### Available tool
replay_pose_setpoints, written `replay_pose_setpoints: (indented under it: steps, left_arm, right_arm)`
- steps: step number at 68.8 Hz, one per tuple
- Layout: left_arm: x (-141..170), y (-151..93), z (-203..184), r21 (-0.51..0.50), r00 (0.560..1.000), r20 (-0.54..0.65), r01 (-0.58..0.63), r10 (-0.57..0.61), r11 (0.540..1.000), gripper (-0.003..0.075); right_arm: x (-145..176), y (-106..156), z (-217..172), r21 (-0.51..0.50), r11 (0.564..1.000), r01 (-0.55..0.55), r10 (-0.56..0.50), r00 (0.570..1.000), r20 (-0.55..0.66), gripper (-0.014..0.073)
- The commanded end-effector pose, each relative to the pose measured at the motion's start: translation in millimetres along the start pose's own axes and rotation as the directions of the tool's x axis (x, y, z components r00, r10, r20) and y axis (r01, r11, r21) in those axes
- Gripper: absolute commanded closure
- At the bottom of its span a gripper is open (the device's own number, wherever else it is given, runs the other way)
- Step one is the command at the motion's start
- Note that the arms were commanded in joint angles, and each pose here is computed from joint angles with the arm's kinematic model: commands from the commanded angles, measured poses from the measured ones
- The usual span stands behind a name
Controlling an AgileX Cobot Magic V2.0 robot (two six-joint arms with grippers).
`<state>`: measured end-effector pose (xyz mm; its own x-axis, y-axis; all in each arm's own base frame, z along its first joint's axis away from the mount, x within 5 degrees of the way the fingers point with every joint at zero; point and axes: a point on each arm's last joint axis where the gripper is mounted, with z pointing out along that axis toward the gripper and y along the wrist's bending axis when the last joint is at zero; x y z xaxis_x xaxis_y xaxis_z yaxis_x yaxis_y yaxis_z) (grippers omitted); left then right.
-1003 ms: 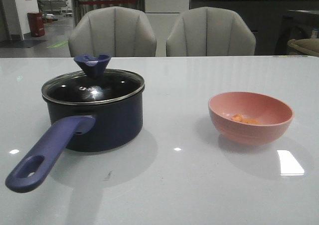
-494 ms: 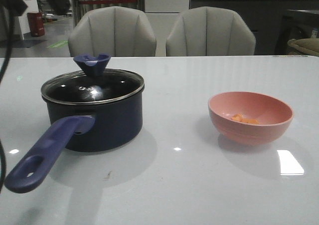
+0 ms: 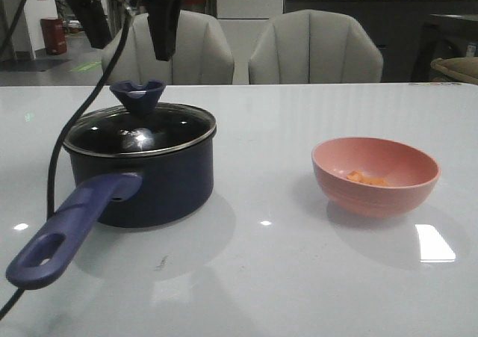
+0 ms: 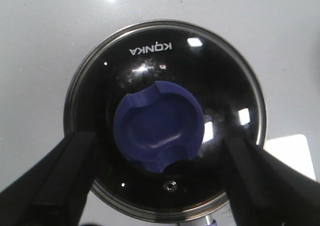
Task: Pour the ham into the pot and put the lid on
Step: 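Lower the left gripper onto the purple lid knob and grasp it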
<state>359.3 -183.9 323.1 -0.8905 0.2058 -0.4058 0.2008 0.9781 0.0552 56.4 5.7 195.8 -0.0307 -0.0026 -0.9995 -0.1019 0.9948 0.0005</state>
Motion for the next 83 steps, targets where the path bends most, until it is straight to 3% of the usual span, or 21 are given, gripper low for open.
replay_pose_setpoints:
  steps: [1,33,83]
  left_arm:
    - [-8,2,-23,0.007,0.996,0.069,0.051,-0.052,0.999,0.0162]
    - [-13,9,-1,0.067,0.969,-0.008,0.245,-0.245,0.967,0.0162]
    - [-19,2,30,0.09,0.961,-0.078,0.273,-0.266,0.958,0.0168]
  right_arm:
    - [-9,0,-2,0.007,1.0,0.008,-0.009,0.996,0.094,0.0446]
    - [-9,0,-2,0.007,1.0,0.008,-0.009,0.996,0.094,0.0446]
    - [-9,0,-2,0.007,1.0,0.008,-0.009,0.996,0.094,0.0446]
